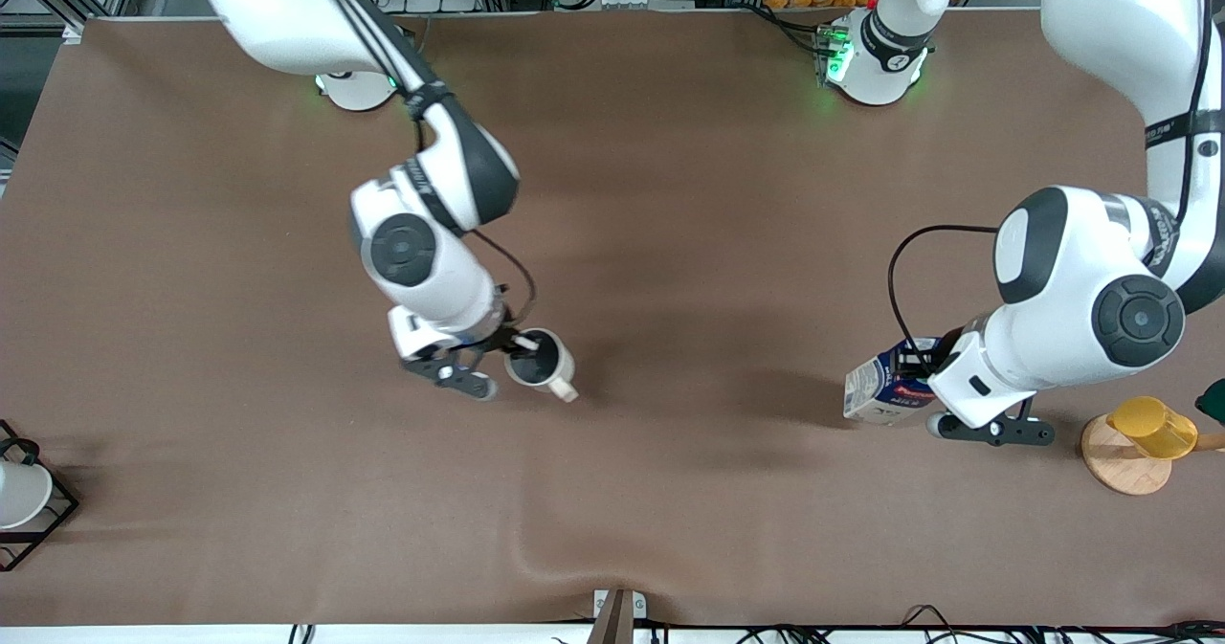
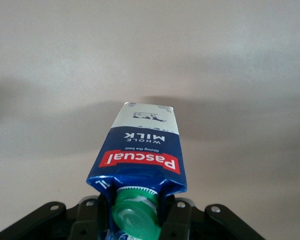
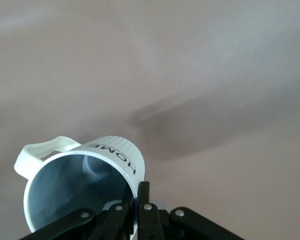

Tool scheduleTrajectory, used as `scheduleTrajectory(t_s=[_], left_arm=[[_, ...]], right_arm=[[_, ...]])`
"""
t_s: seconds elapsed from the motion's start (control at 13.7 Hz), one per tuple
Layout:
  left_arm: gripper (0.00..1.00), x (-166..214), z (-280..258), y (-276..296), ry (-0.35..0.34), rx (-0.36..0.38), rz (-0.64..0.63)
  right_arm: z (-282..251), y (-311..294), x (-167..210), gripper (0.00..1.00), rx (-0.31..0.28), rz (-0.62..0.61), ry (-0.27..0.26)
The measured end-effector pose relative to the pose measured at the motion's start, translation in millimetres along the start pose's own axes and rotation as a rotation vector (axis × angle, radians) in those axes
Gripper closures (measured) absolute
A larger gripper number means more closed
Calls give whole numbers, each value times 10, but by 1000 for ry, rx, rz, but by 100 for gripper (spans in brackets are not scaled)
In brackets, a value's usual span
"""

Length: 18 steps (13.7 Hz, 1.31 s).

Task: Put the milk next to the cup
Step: 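Carry the mug with the right gripper while the left gripper carries the carton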

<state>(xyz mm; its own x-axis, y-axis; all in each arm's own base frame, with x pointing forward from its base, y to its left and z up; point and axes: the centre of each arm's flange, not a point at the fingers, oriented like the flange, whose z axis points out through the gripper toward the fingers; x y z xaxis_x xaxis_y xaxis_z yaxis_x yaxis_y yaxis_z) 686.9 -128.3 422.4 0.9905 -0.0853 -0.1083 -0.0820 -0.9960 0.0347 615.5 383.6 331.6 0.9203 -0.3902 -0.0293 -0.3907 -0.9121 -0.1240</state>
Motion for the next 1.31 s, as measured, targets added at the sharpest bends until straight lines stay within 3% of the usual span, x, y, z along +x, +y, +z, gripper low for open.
scheduleTrajectory(t_s=[0.44, 0.66, 0.88, 1.17, 1.31], left_arm=[[63, -242, -247, 350, -52, -9, -18], [63, -369, -269, 599, -98, -10, -34], [63, -429, -262, 735, -120, -10, -50], [63, -529, -291, 1062, -128, -20, -105], [63, -611, -308, 1307, -133, -26, -134]], right_arm=[[624, -485, -597, 96, -1, -20, 7], [862, -511, -704, 96, -27, -19, 14], [911, -615, -824, 95, -4, 0, 40], [913, -619, -798, 57, -6, 13, 46], [808, -575, -677, 37, -50, 30, 31]])
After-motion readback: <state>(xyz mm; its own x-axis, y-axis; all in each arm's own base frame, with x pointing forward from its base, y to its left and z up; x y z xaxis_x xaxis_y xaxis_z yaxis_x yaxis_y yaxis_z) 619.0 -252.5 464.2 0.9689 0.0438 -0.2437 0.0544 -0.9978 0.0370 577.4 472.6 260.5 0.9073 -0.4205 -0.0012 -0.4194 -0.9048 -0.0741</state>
